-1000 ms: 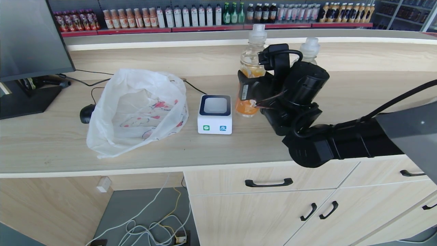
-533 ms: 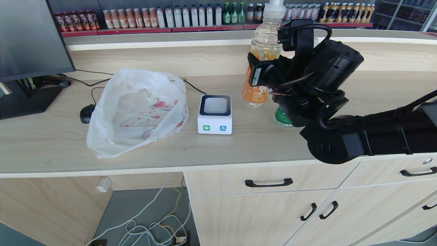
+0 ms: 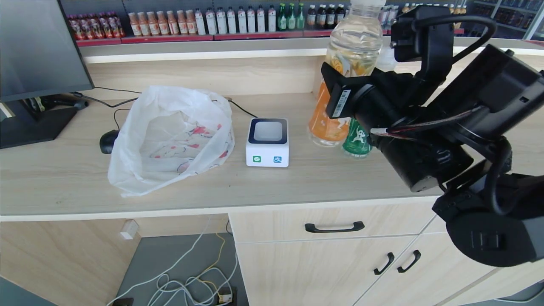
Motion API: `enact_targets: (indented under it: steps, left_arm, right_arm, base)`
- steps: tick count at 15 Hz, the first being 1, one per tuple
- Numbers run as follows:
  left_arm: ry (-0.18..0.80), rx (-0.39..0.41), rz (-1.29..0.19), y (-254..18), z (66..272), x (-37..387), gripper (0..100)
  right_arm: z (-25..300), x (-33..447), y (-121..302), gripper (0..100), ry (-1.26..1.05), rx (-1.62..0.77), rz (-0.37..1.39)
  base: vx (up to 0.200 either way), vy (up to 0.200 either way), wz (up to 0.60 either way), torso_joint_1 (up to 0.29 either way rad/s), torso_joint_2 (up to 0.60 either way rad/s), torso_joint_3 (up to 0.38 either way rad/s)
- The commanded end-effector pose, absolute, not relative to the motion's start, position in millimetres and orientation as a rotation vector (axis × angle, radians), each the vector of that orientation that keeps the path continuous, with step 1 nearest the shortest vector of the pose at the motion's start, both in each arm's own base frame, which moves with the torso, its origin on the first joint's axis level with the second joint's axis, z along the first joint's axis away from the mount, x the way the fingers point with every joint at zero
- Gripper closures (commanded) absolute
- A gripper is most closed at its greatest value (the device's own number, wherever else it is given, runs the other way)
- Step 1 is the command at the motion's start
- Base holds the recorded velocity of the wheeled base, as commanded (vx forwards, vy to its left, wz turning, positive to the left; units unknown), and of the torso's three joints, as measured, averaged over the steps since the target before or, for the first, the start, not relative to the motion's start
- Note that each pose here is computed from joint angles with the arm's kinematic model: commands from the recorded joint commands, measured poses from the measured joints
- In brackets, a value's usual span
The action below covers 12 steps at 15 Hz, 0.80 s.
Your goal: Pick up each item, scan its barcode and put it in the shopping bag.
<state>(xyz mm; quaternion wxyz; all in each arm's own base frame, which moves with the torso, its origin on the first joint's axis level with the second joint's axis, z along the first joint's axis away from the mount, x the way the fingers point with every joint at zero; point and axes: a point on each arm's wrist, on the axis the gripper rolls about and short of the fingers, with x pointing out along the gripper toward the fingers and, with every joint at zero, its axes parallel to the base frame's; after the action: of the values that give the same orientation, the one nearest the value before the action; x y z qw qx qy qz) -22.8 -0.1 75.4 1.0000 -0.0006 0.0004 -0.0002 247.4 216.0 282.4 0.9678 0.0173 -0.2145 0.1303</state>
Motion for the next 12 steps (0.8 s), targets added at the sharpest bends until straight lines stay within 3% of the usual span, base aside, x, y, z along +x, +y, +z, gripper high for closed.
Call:
enact_targets:
  steps: [1,6,12]
  left_arm:
    - [0.002,-0.002,0.0,-0.1,75.3,-22.8,0]
    - [0.002,-0.002,0.0,-0.1,75.3,-22.8,0]
    - [0.002,-0.002,0.0,-0.1,75.3,-22.8,0]
  right_arm:
    - [279.3,219.9,212.6,100,-0.44,0.053,0.287]
    - [254.7,195.5,208.8,100,-0.429,0.015,0.329]
    - [246.8,180.7,201.3,100,-0.433,-0.027,0.343]
  base:
    - [0.0,0.0,0.0,0.0,0.0,0.0]
    - [0.0,0.0,0.0,0.0,0.0,0.0]
    - [0.0,0.0,0.0,0.0,0.0,0.0]
